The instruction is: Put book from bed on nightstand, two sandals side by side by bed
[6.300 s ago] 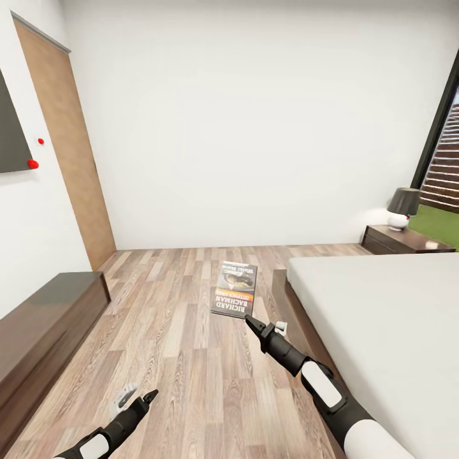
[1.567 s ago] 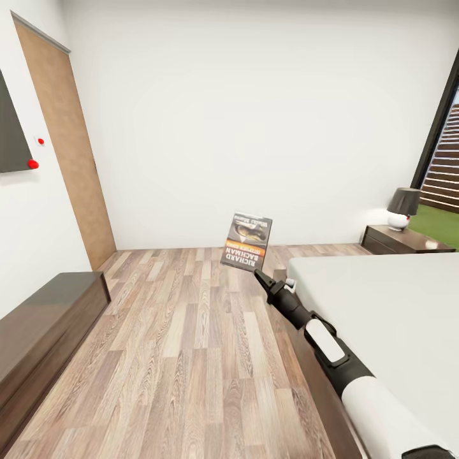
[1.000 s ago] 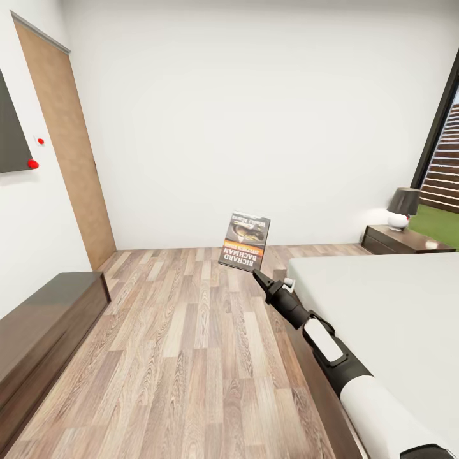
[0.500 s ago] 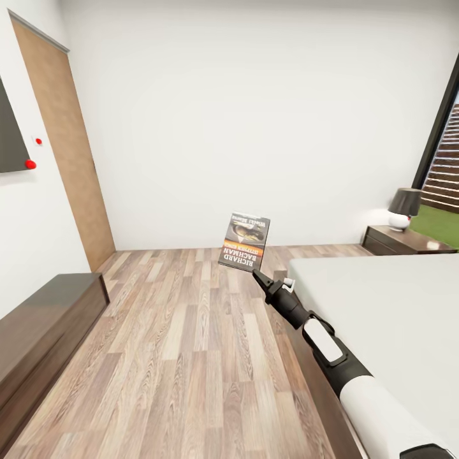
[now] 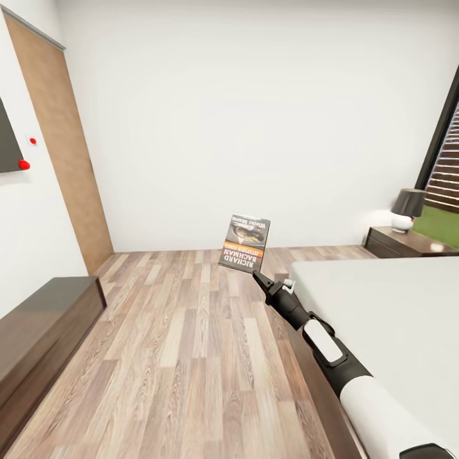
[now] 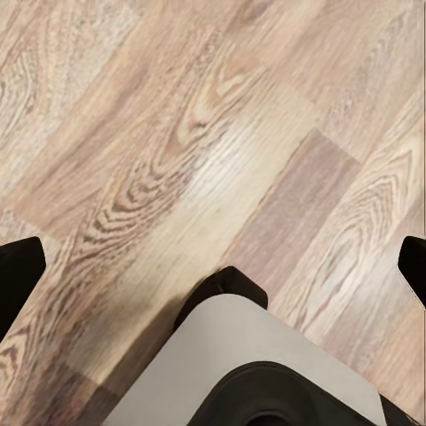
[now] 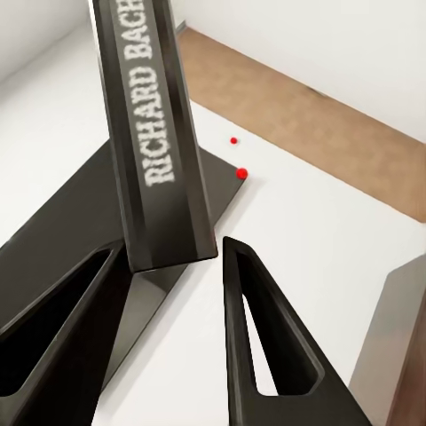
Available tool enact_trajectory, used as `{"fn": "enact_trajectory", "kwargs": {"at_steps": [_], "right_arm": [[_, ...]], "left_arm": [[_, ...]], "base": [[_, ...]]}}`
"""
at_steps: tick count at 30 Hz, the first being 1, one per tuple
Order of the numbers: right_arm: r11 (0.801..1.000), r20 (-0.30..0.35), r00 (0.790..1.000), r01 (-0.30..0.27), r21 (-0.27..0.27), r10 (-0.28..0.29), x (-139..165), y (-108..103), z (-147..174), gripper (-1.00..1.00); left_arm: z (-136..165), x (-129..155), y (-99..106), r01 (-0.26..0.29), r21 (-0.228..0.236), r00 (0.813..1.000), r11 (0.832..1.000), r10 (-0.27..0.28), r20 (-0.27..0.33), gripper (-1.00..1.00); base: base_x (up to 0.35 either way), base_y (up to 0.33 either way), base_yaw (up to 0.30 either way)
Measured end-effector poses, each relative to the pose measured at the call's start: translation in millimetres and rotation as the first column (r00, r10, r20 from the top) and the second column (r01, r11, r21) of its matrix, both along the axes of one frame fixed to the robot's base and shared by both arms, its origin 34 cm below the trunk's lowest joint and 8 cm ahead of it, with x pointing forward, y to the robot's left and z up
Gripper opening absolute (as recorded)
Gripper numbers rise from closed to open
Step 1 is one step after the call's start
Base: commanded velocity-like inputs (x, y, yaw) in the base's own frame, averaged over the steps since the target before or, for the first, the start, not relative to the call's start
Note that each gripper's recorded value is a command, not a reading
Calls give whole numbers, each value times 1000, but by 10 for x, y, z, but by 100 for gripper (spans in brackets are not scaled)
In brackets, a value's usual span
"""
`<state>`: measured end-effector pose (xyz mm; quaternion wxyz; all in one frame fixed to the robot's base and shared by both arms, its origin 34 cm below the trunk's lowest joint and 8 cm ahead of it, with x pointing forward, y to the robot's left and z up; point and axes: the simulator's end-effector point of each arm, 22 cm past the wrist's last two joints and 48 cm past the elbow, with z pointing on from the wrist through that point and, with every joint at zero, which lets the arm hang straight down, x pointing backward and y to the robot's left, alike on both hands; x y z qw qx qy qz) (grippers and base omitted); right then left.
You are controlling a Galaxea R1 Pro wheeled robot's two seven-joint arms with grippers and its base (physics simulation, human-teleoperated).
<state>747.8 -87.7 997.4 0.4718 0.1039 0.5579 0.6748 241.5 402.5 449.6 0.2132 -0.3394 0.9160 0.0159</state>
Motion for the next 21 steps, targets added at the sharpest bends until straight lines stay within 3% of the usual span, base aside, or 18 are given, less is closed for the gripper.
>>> {"fn": "enact_trajectory", "kwargs": {"at_steps": [21], "right_arm": [[1000, -3, 1000, 0, -7, 0, 1, 12, -25, -100]], "left_arm": [[4, 1, 17, 2, 2, 1000, 1000, -2, 0, 100]], "base": [[155, 57, 0]]}}
